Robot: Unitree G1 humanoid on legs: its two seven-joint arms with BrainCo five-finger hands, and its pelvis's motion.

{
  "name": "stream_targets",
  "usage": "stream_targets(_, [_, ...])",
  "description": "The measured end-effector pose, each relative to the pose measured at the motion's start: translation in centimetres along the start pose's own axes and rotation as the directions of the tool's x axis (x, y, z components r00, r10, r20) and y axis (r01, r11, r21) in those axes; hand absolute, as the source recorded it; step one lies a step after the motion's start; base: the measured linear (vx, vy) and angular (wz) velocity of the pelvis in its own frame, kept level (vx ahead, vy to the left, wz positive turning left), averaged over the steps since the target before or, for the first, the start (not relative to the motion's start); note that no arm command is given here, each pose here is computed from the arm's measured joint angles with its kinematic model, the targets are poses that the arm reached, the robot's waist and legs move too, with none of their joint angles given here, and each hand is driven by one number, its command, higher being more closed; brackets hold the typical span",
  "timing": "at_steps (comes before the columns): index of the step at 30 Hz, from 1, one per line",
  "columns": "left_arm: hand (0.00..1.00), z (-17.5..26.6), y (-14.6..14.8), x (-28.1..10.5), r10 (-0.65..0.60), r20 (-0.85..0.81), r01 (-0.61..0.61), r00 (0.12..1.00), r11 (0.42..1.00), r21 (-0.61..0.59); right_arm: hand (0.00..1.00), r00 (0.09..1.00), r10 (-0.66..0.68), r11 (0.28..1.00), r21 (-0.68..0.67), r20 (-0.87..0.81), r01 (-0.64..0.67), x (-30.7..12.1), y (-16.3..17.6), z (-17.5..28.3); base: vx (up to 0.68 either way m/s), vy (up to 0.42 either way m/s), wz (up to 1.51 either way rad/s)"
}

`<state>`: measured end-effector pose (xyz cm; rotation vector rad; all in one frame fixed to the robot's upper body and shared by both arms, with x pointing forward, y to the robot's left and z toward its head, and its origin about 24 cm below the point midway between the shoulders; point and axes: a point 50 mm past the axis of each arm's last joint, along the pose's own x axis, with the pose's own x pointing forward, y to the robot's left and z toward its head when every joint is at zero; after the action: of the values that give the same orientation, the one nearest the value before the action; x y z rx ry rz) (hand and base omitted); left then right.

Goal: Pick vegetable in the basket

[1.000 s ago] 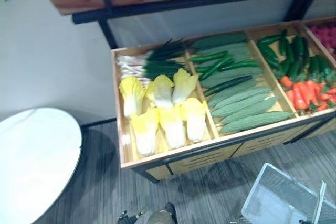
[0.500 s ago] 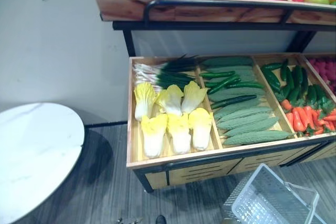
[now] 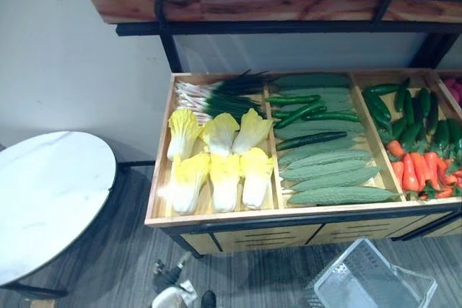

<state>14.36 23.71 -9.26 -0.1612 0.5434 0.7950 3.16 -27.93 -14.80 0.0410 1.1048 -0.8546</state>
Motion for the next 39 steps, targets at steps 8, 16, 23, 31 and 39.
stream_targets(8, [0.0,9.6,-3.2,-2.4,-0.063,0.444,0.083,0.894,0.996,-0.024,1.0,1.0,0.005,1.0,-0.021,-0.016,-0.005,-0.5,-0.1,-1.5,0.0,0.044,0.19])
stream_targets(16, [0.0,12.4,-3.8,-4.2,-0.087,0.594,0.07,0.8,0.996,0.053,1.0,0.999,0.043,0.996,-0.072,-0.004,-0.043,-0.6,0.6,-1.5,0.0,0.01,-0.06])
stream_targets(23, [0.0,11.0,-4.6,-2.6,-0.14,0.532,0.045,0.835,0.981,0.188,1.0,0.998,0.062,0.995,-0.084,0.009,-0.061,-0.6,1.1,-1.0,0.02,0.004,-0.15])
stream_targets(31, [0.0,8.6,-4.3,-0.7,-0.134,0.427,-0.026,0.894,0.937,0.349,1.0,0.996,0.081,0.992,-0.096,0.029,-0.077,-0.4,1.4,-0.2,-0.03,-0.003,-0.11])
stream_targets(39, [0.0,7.5,-3.7,0.7,-0.117,0.367,-0.058,0.923,0.9,0.433,1.0,0.993,0.107,0.987,-0.125,0.05,-0.101,-0.3,2.2,0.8,0.05,-0.002,-0.09])
